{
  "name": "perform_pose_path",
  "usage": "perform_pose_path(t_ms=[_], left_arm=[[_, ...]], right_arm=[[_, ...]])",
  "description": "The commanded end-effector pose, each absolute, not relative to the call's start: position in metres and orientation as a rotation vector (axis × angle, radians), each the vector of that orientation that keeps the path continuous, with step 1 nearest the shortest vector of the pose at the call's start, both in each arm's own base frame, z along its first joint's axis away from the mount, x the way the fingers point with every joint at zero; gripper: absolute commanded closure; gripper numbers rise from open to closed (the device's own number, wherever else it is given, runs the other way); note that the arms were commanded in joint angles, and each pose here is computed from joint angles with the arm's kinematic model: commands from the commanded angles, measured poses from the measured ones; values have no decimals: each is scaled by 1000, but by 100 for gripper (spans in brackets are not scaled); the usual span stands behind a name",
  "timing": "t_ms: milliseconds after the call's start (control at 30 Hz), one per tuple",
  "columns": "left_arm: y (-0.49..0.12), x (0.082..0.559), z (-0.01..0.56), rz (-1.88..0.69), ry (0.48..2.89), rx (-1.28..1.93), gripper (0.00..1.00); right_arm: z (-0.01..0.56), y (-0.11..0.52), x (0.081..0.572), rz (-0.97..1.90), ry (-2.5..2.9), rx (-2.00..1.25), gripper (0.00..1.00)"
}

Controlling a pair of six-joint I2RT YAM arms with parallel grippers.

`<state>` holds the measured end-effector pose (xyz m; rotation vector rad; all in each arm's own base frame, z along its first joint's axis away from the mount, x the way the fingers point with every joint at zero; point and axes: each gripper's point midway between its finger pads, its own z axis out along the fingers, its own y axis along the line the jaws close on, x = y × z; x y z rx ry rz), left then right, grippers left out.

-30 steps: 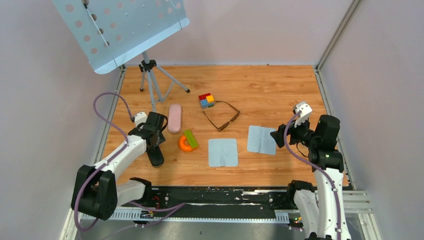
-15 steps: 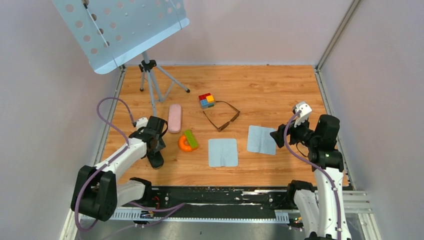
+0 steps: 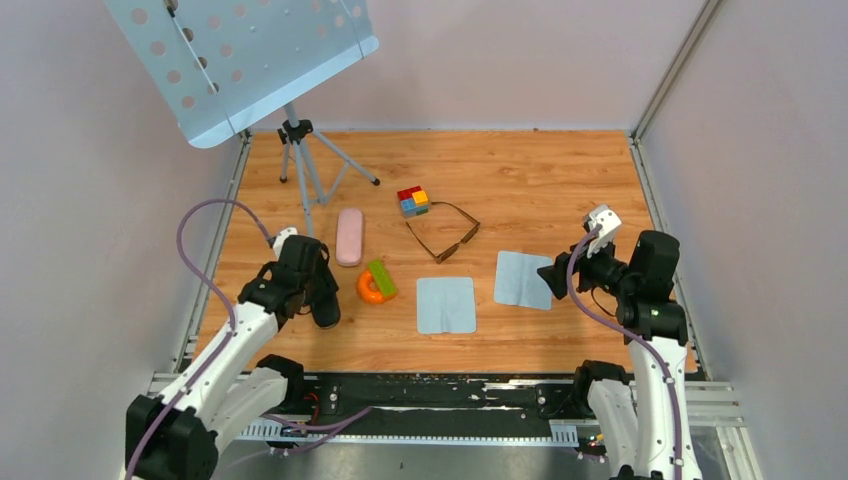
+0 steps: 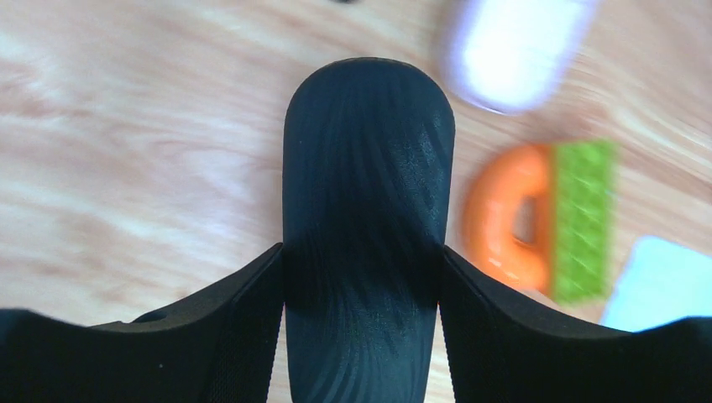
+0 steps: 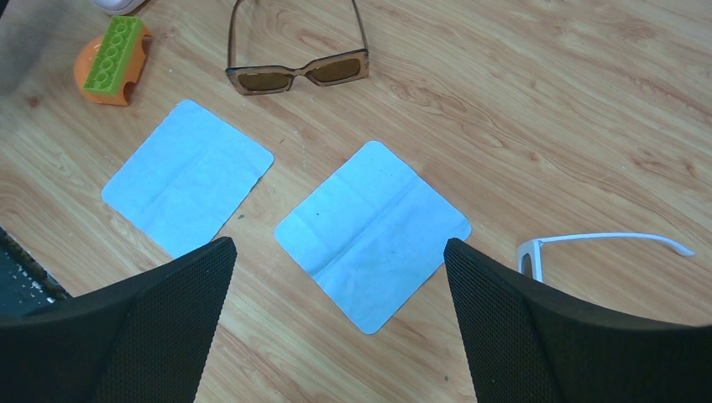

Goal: Organize the sunglasses
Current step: Pick up the sunglasses case from the center of the board.

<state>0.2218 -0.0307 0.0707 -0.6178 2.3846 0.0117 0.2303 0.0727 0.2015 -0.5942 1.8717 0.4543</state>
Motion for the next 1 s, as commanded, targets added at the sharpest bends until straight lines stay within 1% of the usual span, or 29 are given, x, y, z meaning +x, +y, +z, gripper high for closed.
perform_pose_path(t_ms=[0,67,133,300,400,600,733,800,967], left_arm=[[-108,240,129,-467,2238,-282,67],[-152,234,160,-735,2122,-97,67],[-180,222,183,-905,2029,30,67],[-219,203,232,-1180,1811,143,71],[-239,193,253,-1310,1728,192,75],[-283,178,284,-1463,1663,308,76],[-316,170,293,-1523,1659,388,72],[-327,172,297,-1553,1648,383,72],[-345,184,301,-1582,1646,322,74]], right_arm=[[204,83,220,529,1841,-641,1],[208,88,218,574,1832,-645,2],[216,96,215,645,1819,-657,3],[247,122,205,940,1790,-636,4],[261,132,204,1080,1789,-610,4],[280,157,207,1138,1788,-634,1],[295,185,201,1257,1755,-686,0],[303,193,203,1333,1743,-653,0],[302,204,218,1399,1809,-567,0]])
